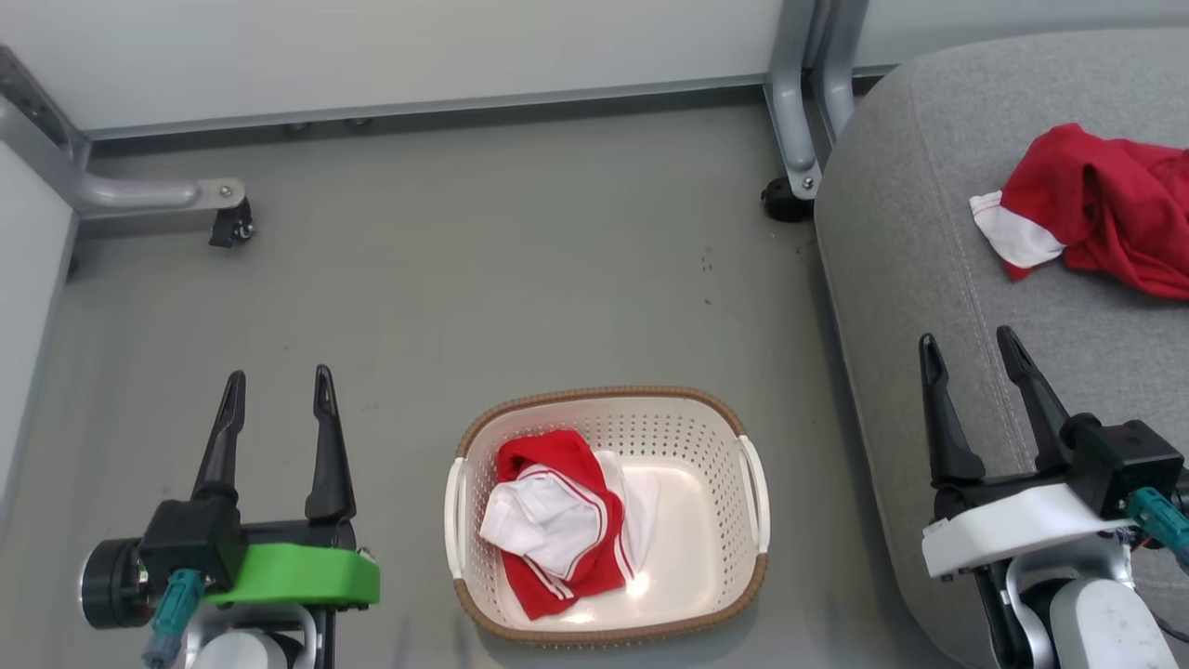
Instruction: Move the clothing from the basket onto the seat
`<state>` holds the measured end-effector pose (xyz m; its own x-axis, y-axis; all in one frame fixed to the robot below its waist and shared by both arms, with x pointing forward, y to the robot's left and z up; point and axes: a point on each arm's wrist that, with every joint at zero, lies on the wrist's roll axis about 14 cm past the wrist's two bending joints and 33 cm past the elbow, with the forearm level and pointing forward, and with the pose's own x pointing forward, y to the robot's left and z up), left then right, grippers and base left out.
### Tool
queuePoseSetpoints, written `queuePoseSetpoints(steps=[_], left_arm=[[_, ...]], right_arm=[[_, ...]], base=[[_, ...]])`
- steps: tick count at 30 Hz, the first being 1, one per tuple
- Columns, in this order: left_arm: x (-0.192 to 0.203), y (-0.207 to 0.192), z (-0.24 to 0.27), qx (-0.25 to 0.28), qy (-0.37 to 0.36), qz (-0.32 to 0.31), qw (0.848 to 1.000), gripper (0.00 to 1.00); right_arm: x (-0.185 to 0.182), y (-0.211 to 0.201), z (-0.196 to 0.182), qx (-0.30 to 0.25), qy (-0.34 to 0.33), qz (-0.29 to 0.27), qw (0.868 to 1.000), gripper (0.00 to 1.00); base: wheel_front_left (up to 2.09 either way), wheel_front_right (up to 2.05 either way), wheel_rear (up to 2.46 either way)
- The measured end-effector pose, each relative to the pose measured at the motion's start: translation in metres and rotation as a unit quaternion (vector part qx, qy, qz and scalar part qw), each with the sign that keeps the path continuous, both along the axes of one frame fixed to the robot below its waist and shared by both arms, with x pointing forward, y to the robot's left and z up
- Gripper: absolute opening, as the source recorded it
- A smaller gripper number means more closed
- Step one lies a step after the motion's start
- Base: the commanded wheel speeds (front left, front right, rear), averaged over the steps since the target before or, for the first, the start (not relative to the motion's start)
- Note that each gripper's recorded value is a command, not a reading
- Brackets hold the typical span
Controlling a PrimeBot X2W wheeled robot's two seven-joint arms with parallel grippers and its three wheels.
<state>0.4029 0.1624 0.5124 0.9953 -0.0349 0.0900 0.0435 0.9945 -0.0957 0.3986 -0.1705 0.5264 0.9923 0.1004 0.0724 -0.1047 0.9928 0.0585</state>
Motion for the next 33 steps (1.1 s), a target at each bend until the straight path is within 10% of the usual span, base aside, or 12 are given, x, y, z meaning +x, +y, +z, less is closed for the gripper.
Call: queuePoseSetpoints(steps=[33], left_arm=[[-0.047, 0.002, -0.018, -0.002, 0.027, 0.003, 1.0, 1.0]], right_arm=[[-0.04, 0.011, 0.009, 0.001, 0.003, 0.014, 1.0, 1.0]], base=[[0.0, 0.0, 0.0]])
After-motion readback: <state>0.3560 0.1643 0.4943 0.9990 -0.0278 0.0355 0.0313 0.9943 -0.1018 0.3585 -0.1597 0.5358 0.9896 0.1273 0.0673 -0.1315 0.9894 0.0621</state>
